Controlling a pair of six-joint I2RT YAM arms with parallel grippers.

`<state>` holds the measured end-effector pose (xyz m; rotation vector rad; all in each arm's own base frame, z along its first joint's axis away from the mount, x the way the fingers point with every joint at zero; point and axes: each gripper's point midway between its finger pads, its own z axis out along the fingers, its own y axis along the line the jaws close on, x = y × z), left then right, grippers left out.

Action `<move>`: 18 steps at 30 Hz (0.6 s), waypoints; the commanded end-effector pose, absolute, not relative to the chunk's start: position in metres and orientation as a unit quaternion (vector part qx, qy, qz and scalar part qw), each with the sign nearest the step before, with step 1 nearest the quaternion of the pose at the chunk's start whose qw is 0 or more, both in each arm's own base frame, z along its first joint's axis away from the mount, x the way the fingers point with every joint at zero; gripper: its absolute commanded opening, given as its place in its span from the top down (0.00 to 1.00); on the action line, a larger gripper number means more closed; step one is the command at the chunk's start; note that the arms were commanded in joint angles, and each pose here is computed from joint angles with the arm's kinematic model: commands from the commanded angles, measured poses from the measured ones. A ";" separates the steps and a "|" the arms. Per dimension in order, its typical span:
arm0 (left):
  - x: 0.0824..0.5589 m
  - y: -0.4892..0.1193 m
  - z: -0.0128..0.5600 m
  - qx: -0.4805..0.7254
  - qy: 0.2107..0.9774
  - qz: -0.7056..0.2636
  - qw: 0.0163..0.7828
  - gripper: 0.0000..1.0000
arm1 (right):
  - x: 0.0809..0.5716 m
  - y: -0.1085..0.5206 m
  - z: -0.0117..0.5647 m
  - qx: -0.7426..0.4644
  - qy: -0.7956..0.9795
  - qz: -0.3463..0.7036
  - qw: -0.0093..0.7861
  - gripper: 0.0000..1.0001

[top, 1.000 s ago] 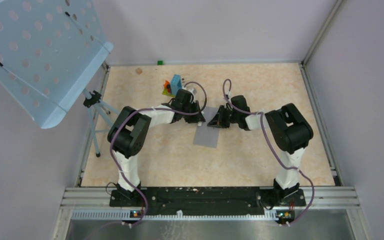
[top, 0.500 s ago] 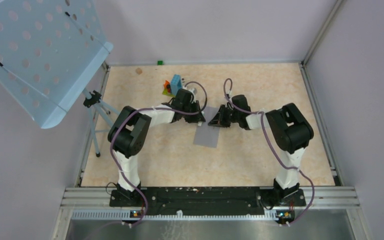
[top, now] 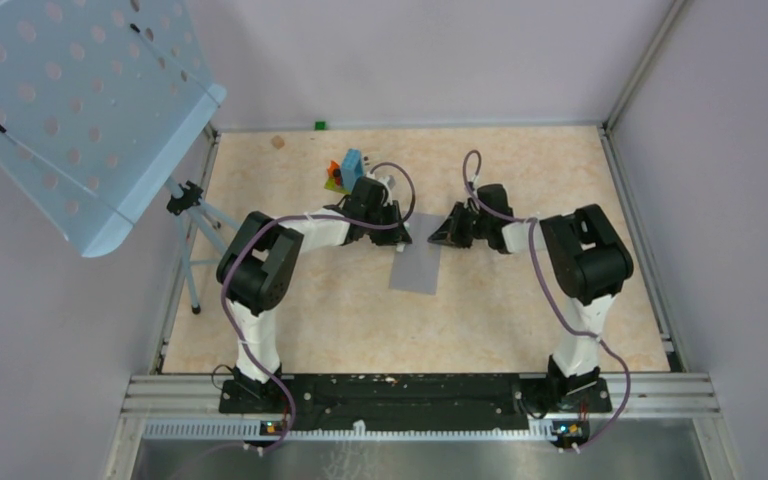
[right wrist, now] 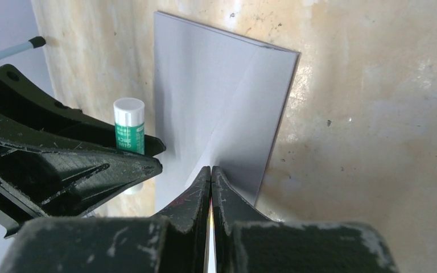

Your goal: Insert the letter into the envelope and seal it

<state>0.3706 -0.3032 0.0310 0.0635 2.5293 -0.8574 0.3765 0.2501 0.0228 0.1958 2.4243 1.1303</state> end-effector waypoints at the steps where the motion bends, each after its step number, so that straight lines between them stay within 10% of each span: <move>1: 0.340 -0.276 -0.025 0.011 0.956 -0.245 0.160 1.00 | 0.382 0.245 0.022 0.072 0.888 0.388 0.236 1.00; 18: 0.342 -0.275 -0.025 -0.041 0.954 -0.246 0.168 1.00 | 0.329 0.277 0.008 0.022 0.899 0.388 0.201 1.00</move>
